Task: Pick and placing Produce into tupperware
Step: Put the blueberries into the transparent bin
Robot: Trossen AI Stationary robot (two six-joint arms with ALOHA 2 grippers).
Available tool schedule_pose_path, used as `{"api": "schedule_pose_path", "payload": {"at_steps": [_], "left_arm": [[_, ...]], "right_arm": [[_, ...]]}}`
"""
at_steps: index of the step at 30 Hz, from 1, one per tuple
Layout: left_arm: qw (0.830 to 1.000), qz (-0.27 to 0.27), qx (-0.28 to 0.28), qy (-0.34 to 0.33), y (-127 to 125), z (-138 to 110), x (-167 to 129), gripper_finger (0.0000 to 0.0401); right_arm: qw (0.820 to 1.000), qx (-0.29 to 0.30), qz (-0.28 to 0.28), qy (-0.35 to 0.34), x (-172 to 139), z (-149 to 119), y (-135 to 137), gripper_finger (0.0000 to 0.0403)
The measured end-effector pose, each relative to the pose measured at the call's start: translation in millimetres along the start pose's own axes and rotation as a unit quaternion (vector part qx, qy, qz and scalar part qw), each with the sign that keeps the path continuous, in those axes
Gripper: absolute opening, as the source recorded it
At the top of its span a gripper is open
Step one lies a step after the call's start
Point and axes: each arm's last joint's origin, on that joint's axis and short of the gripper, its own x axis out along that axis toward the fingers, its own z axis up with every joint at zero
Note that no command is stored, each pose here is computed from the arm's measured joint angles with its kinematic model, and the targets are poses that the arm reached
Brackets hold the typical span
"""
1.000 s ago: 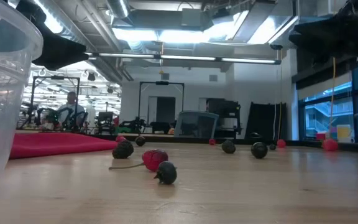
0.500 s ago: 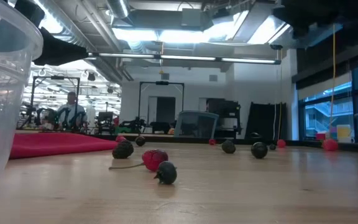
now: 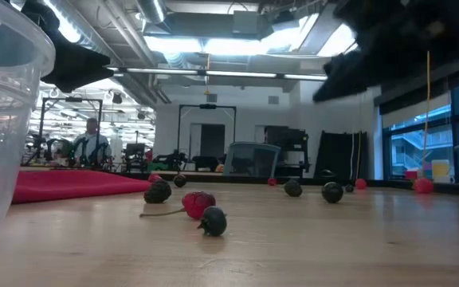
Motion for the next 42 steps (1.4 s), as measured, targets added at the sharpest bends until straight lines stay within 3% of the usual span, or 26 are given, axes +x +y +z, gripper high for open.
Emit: {"api": "schedule_pose_path", "payload": {"at_steps": [7,11,18,30,42], "left_arm": [[1.000,0.000,0.002,0.000,0,0,0,0.0260],[1.000,0.000,0.003,0.000,0,0,0,0.0260],[1.000,0.001,0.001,0.000,0,0,0,0.0260],[1.000,0.001,0.017,0.001,0,0,0,0.0260],[1.000,0.002,0.016,0.001,0,0,0,0.0260]], "right_arm": [[0.998,-0.007,-0.007,0.055,27,-13,1,0.0168],[0.997,0.036,-0.014,0.062,32,-15,-1,0.0168],[0.997,0.035,-0.014,0.063,33,-15,-2,0.0171],[0.997,0.052,-0.015,0.057,33,-14,-2,0.0276],[0.990,0.093,-0.054,0.092,31,-36,-4,0.0275]]}}
